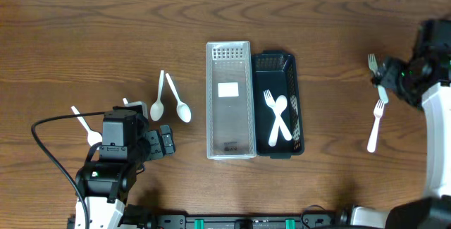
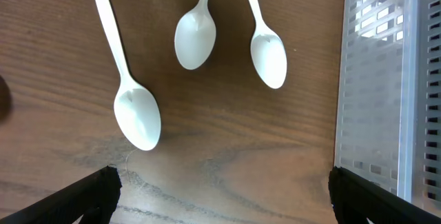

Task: Pack container
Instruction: 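Move the right gripper to the next white fork and grasp it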

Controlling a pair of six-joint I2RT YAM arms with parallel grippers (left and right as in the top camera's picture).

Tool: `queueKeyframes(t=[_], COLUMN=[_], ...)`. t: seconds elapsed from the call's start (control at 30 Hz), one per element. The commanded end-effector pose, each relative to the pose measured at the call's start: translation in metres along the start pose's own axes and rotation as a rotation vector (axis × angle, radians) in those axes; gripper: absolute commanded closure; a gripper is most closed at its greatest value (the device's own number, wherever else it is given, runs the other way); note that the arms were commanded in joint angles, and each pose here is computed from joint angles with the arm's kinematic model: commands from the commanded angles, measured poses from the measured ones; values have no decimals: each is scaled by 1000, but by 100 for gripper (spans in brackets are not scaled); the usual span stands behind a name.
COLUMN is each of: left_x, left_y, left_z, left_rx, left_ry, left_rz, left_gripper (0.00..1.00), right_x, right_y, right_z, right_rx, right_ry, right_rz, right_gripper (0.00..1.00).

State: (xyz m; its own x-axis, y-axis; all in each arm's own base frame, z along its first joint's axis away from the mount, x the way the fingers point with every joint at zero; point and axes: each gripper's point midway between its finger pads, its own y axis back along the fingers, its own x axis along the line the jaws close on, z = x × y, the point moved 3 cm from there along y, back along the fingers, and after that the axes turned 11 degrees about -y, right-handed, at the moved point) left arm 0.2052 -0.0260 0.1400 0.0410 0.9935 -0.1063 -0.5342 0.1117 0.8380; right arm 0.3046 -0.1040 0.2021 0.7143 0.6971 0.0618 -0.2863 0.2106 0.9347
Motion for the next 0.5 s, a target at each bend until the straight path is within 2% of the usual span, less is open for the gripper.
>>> queueKeyframes(t=[0.0,0.17,0.47], left_x=[0,0,0], left_y=[4,4,4], left_z=[6,6,6], left_rx=[-18,-18,-18], left_ry=[16,16,16], left_rz=[2,2,2], left_gripper=[2,2,2], right_x=[-20,-39,-36], right_y=[-43,-91,-126], right_z=[-25,-50,-61], right_rx=[133,160,94], right_ry=[23,-3,15], right_rz=[-11,-32,36], right_gripper=[8,7,6])
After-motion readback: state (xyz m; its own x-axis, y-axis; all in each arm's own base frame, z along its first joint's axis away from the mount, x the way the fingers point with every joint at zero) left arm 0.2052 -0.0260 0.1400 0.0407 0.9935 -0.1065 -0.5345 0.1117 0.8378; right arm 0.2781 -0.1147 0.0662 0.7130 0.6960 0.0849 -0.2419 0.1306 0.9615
